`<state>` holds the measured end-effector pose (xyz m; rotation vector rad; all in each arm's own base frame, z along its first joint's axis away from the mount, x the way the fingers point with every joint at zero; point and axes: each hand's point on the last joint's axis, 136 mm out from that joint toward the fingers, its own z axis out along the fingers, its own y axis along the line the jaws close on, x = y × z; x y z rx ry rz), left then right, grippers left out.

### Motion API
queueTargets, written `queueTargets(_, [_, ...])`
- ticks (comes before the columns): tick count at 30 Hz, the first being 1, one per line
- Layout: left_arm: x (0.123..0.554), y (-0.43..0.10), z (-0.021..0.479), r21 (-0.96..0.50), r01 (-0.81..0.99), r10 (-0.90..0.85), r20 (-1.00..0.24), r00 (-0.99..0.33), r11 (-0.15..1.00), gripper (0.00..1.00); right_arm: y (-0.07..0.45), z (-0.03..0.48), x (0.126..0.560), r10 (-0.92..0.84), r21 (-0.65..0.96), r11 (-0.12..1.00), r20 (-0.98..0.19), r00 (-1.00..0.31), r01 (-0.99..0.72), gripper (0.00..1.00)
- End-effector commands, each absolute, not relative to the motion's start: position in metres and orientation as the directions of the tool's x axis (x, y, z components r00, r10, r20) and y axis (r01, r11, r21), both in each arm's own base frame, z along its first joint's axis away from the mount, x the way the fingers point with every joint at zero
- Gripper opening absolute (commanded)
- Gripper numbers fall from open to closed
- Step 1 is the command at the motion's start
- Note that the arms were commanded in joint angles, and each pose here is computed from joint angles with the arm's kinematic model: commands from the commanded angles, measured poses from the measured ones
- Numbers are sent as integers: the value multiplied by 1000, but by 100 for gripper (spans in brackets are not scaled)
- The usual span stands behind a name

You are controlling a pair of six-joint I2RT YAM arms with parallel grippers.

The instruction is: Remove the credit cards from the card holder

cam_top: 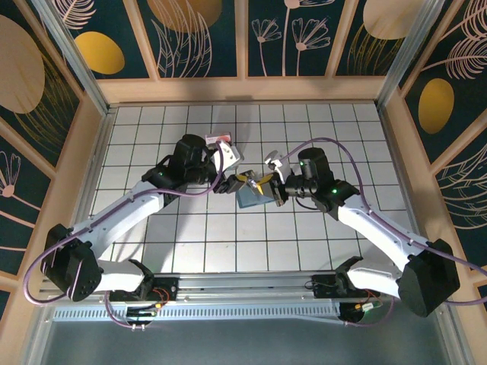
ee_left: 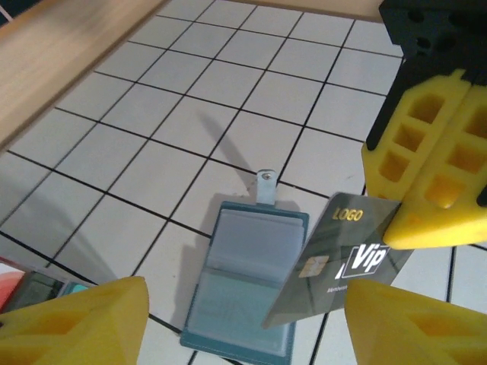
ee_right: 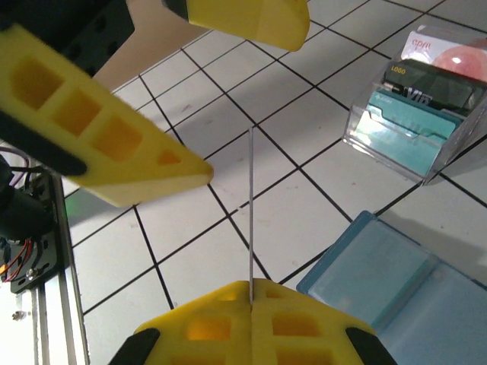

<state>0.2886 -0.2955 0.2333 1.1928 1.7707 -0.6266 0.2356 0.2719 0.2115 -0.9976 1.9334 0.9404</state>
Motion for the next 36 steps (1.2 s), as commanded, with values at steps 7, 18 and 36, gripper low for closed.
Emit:
queueTargets(7, [277, -309, 223, 45, 973, 531, -843, -86, 227, 59, 280, 233, 225, -321, 239, 350, -878, -355, -906, 0])
queueTargets(18, [263, -312, 209, 4, 992, 576, -815, -68, 123, 34, 283, 239, 222, -315, 241, 322, -884, -344, -915, 0])
queueTargets(36, [254, -307, 214, 21, 991, 539, -841, -55, 133, 0, 276, 253, 242, -251, 190, 409, -917, -310, -893, 35])
